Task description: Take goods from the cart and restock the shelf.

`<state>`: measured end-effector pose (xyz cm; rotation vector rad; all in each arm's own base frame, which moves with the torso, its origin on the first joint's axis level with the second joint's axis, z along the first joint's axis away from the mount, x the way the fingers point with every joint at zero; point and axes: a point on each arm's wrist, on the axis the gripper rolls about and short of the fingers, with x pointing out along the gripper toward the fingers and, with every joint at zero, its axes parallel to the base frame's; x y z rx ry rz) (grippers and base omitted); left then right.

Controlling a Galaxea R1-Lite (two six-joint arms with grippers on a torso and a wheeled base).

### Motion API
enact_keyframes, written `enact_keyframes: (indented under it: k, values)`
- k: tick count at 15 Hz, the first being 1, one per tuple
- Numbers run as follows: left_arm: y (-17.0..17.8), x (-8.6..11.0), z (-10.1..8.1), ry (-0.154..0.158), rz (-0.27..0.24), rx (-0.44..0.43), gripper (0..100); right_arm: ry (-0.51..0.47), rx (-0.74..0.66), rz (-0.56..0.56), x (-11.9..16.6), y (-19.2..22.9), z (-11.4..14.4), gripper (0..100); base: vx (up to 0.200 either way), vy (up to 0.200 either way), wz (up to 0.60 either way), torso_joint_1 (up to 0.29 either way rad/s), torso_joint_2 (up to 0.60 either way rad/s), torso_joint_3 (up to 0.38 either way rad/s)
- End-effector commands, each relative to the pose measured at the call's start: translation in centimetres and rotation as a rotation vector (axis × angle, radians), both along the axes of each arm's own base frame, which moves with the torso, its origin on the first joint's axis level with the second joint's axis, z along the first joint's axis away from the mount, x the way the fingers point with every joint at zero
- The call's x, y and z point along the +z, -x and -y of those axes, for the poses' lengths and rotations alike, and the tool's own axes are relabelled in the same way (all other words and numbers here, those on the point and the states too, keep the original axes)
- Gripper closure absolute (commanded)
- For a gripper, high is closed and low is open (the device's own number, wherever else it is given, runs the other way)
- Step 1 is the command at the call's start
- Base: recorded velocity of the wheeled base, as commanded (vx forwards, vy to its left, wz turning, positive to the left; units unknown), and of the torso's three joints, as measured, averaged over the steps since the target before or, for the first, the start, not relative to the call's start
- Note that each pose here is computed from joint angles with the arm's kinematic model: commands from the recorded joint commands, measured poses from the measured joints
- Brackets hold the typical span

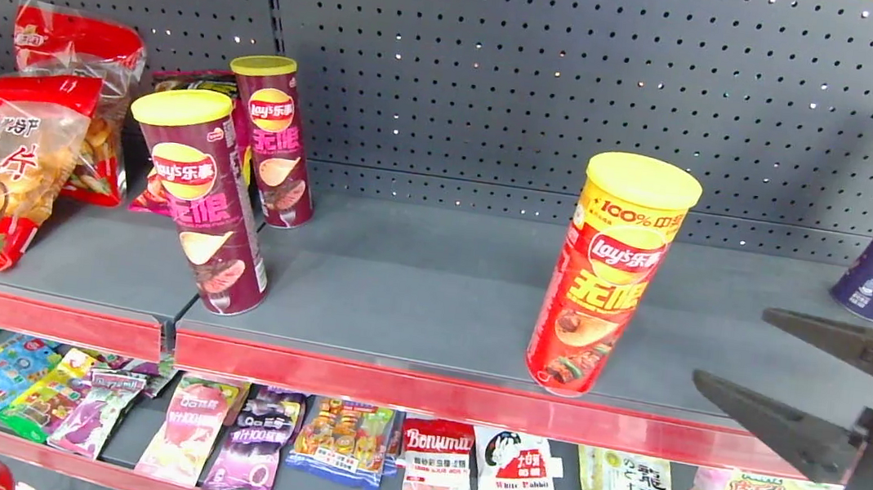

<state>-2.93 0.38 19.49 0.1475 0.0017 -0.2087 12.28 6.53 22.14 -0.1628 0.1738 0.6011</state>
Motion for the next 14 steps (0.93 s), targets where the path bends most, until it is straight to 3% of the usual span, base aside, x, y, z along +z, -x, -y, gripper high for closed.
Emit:
enact_keyframes:
  k: [1, 3, 6, 8, 12, 14]
  values:
    - [-0.1, 0.0, 0.0, -0.001, -0.004, -0.002, 100, -0.003, -0.154, 0.066, -1.6, 6.6, 4.3, 0, 0.000, 0.000, 0.00, 0.000, 0.00, 0.000]
    - [0.0, -0.1, 0.0, -0.001, -0.006, 0.004, 100, 0.007, -0.282, 0.061, -3.9, 12.5, 6.5, 0, 0.000, 0.000, 0.00, 0.000, 0.00, 0.000]
    - [-0.1, -0.1, 0.0, -0.002, -0.009, -0.002, 100, 0.019, -0.443, 0.074, -7.9, 17.9, 7.7, 0, 0.000, 0.000, 0.00, 0.000, 0.00, 0.000]
    - [-0.1, -0.1, 0.0, 0.000, -0.009, -0.007, 100, 0.019, -0.609, 0.078, -7.7, 17.8, 8.1, 0, 0.000, 0.000, 0.00, 0.000, 0.00, 0.000]
    - [-0.1, -1.3, 0.1, 0.000, -0.028, -0.056, 100, 0.035, -0.673, -0.036, -11.3, 16.2, 7.9, 0, 0.000, 0.000, 0.00, 0.000, 0.00, 0.000]
    - [-0.1, -1.3, 0.1, 0.000, -0.025, -0.056, 100, 0.026, -0.723, -0.007, -12.7, 15.1, 7.8, 0, 0.000, 0.000, 0.00, 0.000, 0.00, 0.000]
